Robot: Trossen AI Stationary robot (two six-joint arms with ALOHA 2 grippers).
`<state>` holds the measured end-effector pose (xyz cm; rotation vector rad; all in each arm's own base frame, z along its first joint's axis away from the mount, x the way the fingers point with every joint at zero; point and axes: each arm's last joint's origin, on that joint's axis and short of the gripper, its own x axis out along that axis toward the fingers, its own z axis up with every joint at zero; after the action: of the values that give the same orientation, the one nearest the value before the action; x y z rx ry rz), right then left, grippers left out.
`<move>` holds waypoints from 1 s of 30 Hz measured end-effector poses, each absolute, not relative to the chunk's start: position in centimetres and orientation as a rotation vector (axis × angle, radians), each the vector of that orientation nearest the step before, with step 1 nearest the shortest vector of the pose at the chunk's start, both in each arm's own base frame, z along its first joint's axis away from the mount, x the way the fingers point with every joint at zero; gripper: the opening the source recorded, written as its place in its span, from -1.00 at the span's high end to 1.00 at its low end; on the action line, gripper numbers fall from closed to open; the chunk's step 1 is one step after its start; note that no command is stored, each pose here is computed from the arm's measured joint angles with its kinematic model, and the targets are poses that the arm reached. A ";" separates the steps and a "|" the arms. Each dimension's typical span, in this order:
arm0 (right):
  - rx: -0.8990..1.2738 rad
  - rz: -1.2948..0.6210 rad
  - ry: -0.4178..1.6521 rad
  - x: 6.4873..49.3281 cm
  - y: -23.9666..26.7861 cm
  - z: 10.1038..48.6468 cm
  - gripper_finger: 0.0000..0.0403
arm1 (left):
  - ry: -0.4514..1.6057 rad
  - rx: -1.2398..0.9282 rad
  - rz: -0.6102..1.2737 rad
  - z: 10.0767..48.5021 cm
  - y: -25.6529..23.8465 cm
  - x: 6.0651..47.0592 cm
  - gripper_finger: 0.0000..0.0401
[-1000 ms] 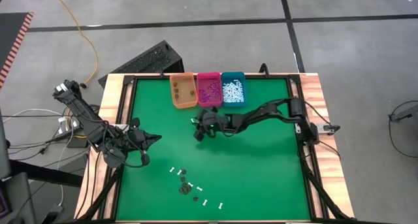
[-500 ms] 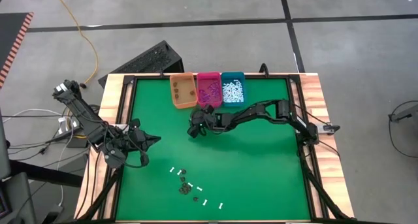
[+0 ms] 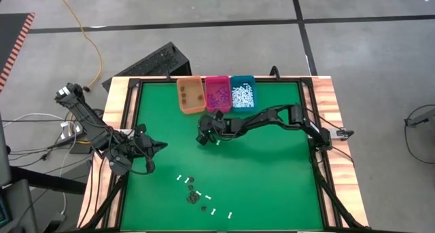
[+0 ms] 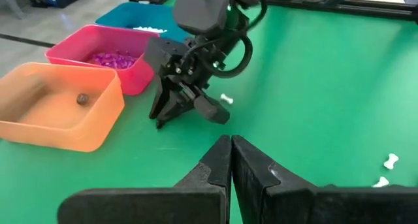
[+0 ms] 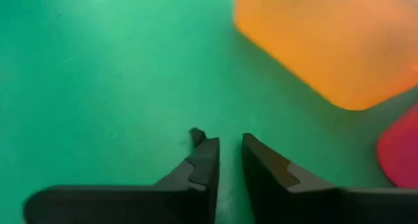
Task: Sort Halloween decoration
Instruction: Put the white bone toy into the blue bin
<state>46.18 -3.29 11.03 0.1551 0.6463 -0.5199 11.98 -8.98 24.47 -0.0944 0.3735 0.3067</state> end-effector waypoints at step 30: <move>0.104 -0.251 0.759 29.2 6.5 15.8 -0.17 | 0.383 -0.115 0.292 24.4 -9.0 12.0 1.00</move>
<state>29.21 6.46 15.78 0.1044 0.7592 -0.2510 11.99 -9.04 24.44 -0.1154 0.3828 0.2922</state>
